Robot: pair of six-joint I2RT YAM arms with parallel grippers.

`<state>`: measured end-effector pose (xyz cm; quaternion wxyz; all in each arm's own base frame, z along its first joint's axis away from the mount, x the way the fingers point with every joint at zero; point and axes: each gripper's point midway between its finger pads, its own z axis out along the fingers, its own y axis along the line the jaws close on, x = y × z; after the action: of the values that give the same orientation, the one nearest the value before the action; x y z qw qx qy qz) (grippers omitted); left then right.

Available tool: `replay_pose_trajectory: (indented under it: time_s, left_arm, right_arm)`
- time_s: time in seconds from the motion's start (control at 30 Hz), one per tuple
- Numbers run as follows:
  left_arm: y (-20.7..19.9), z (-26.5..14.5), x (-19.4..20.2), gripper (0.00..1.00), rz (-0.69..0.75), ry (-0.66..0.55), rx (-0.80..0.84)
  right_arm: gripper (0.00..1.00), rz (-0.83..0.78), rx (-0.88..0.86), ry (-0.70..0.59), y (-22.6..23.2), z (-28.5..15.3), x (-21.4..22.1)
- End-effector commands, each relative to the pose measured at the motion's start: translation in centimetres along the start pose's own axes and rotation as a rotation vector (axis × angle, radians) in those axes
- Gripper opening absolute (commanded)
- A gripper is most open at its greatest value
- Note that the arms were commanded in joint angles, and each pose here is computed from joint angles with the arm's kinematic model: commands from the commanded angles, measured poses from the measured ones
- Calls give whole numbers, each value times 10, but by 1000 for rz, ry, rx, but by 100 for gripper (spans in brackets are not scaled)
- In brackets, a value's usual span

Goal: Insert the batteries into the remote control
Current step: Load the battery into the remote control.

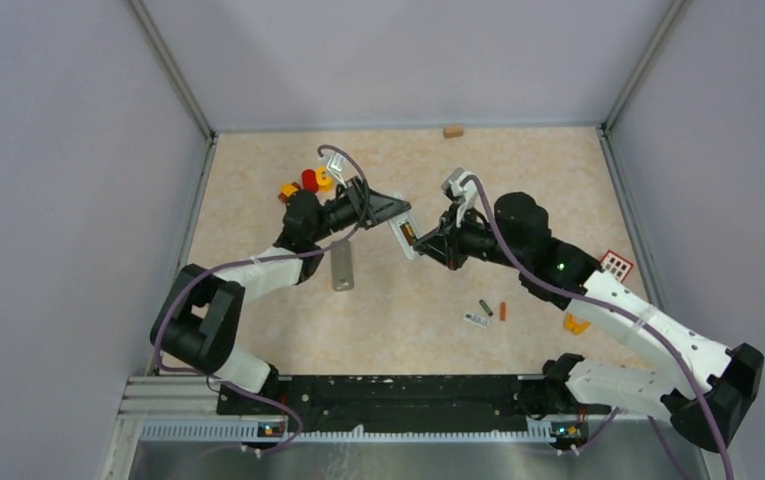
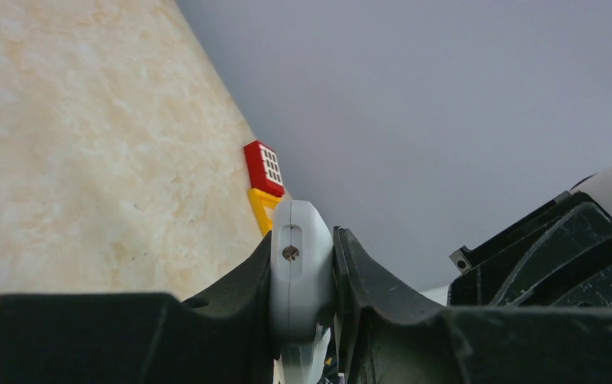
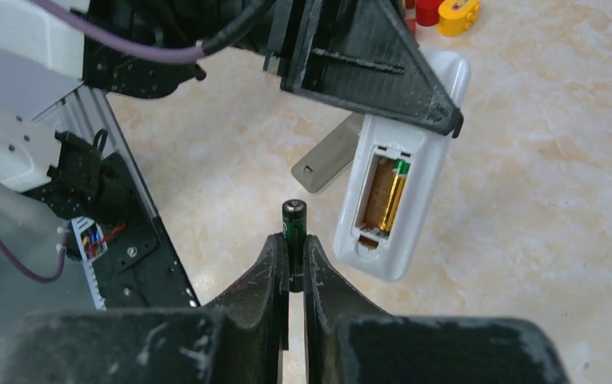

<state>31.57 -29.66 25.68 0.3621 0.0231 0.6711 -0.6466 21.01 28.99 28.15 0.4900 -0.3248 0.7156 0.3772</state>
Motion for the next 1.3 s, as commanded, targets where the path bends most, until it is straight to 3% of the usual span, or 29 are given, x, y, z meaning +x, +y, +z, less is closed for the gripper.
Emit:
replay_pose_trajectory:
  time_s: [0.0, 0.23, 0.57, 0.93, 1.27]
  left_arm:
    - [-49, 12, -13, 0, 41, -66, 198]
    - [-48, 27, -5, 0, -95, -63, 234]
    - [-28, 38, 1, 0, -208, -27, 163]
    - [-25, 44, 7, 0, -268, 8, 167]
    - [-21, 48, 11, 0, -312, 32, 153]
  right_arm:
    - [0, 94, 160, 82, -17, -10, -19]
    - [0, 291, 358, 262, -33, -16, -8]
    - [2, 262, 449, 383, -48, -14, 5]
    - [5, 219, 458, 368, -57, -2, 6]
    - [13, 199, 448, 400, -58, 5, 18]
